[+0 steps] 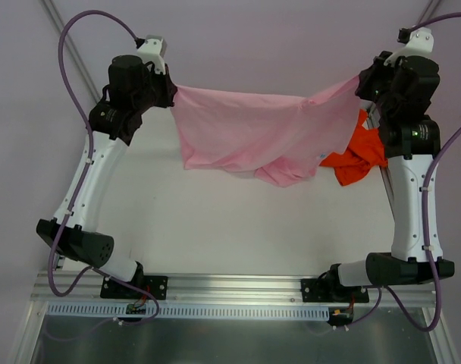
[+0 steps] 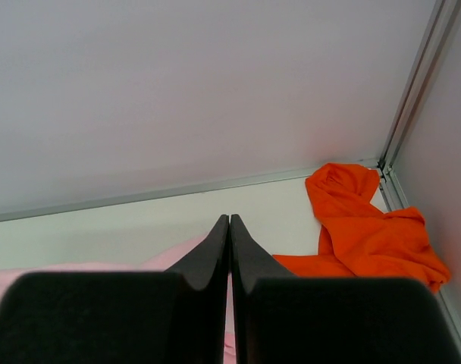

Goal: Fold and stack the t-shirts
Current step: Flatten out the tshirt

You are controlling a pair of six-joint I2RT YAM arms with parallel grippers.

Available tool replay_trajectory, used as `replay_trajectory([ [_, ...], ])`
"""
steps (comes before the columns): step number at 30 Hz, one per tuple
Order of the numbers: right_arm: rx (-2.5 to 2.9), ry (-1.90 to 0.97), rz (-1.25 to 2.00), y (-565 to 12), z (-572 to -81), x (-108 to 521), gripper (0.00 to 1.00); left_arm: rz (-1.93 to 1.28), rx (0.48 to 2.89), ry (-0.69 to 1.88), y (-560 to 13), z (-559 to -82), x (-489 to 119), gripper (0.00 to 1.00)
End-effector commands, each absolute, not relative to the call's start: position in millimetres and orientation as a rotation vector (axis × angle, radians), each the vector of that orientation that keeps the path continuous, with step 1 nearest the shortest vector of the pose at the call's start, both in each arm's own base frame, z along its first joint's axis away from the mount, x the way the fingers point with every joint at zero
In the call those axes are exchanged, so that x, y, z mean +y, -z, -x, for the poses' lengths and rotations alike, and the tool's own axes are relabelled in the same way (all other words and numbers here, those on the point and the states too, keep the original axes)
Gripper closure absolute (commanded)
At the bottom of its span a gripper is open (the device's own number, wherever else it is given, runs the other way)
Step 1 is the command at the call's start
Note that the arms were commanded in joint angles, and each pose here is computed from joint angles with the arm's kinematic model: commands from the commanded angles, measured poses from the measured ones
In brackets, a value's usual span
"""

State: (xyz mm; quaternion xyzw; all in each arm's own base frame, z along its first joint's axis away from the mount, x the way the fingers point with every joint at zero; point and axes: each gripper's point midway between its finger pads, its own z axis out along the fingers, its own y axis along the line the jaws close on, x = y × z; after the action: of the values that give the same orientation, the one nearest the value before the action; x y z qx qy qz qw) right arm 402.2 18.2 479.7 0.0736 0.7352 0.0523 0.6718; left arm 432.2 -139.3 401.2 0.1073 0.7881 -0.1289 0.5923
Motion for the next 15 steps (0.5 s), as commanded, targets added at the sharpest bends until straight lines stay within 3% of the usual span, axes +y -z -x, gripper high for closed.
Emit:
replay_trajectory([
  [1, 1.614, -0.145, -0.112, -499, -383, 23, 0.99, -0.103, 1.823, 0.383, -439, -390, -129, 1.00],
  [3, 1.639, -0.142, -0.110, -492, -381, 23, 0.99, -0.015, 1.888, 0.442, -429, -375, -128, 1.00],
  [7, 1.753, -0.108, -0.130, -443, -394, 20, 0.99, 0.101, 2.157, 0.709, -335, -344, -162, 1.00],
  [13, 1.910, -0.164, -0.119, -376, -425, 33, 0.99, 0.273, 2.420, 0.751, -198, -324, -169, 1.00],
  [15, 1.941, -0.206, -0.115, -365, -432, 39, 0.99, 0.304, 2.417, 0.739, -177, -335, -170, 1.00],
])
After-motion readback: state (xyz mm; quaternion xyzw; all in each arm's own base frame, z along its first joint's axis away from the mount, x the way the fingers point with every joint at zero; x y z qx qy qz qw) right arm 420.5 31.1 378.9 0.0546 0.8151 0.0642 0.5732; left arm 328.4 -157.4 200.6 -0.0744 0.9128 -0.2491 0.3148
